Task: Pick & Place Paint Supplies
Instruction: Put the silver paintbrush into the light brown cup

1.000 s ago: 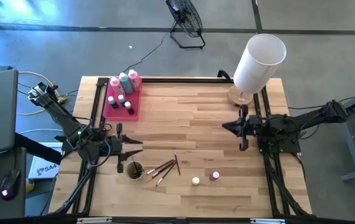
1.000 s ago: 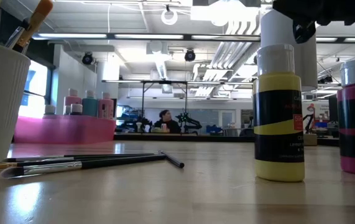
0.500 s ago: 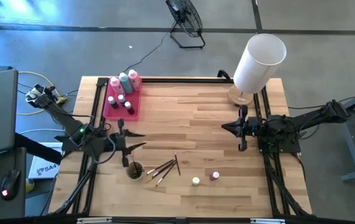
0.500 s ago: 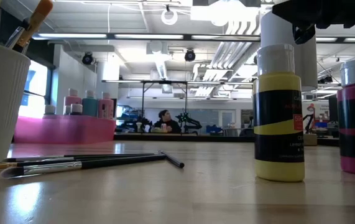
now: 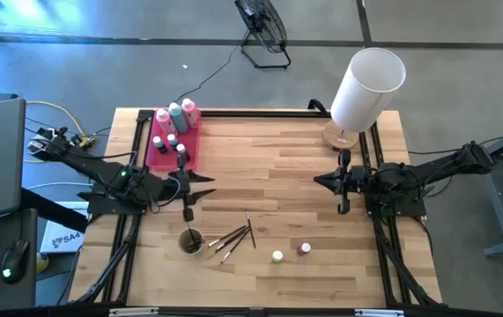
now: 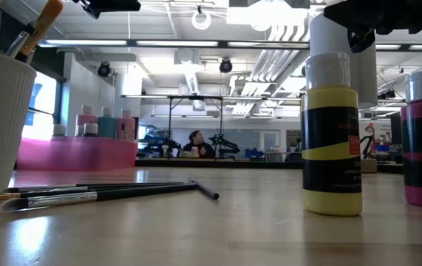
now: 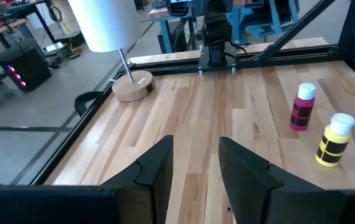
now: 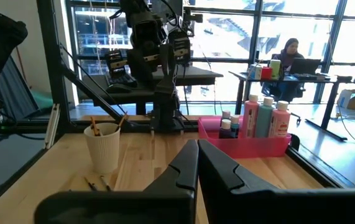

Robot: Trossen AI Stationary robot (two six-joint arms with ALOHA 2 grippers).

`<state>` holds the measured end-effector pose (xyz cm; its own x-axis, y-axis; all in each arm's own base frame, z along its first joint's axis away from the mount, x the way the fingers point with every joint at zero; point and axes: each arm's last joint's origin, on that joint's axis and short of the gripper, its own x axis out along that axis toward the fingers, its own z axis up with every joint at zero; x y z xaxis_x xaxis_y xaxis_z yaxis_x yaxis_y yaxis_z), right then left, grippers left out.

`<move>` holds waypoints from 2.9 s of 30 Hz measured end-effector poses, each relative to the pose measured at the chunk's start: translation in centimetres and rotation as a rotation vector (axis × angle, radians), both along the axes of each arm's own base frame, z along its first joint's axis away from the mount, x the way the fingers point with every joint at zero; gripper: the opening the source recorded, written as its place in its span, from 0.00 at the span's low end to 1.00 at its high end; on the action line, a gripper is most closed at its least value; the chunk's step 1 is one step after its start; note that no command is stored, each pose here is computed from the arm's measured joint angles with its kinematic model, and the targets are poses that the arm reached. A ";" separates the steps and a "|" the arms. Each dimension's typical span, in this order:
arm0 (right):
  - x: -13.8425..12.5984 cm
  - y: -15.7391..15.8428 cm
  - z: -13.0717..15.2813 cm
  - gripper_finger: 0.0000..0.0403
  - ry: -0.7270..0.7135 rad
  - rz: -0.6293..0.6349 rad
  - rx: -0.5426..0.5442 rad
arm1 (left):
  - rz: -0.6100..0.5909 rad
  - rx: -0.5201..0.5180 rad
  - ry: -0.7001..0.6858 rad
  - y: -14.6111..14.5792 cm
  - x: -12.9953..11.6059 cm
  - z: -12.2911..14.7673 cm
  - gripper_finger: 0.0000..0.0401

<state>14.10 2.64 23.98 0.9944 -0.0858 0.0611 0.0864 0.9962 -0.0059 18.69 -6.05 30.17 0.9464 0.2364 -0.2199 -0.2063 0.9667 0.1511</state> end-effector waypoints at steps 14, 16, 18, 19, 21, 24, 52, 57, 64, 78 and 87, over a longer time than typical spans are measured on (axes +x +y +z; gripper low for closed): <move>0.0 0.0 0.0 0.01 0.000 0.001 0.008 | -0.008 -0.003 0.001 0.0 0.0 0.0 0.31; 0.1 0.0 -0.1 0.01 0.003 0.002 0.020 | -0.008 -0.003 0.001 0.0 0.0 0.0 0.31; 0.1 0.0 -0.2 0.01 0.010 0.002 0.026 | -0.011 -0.004 0.001 0.0 0.0 0.0 0.31; 0.2 0.1 -0.2 0.01 0.013 0.002 0.026 | -0.021 -0.007 0.002 -0.1 0.0 0.0 0.31; 0.3 0.1 -0.3 0.01 0.023 0.002 0.024 | -0.046 -0.015 0.005 -0.1 0.0 0.0 0.31; 0.6 0.1 -0.5 0.01 0.039 0.002 0.019 | -0.071 -0.030 0.006 -0.2 0.0 0.0 0.31; 0.8 0.2 -0.3 0.01 0.007 0.006 0.089 | -0.304 -0.184 -0.136 -1.0 0.3 1.5 0.31; 0.8 0.2 -0.4 0.01 0.011 0.006 0.097 | -0.348 -0.202 -0.126 -1.2 0.3 1.4 0.31; 0.8 0.2 -0.4 0.01 0.011 0.006 0.097 | -0.360 -0.262 -0.155 -1.2 0.3 1.7 0.31; 0.8 0.2 -0.4 0.01 0.011 0.006 0.097 | -0.135 -0.391 -0.277 -1.5 2.5 1.8 0.31; 0.8 0.2 -0.4 0.01 0.011 0.006 0.096 | 0.113 -0.550 -0.133 -2.2 5.1 2.2 0.31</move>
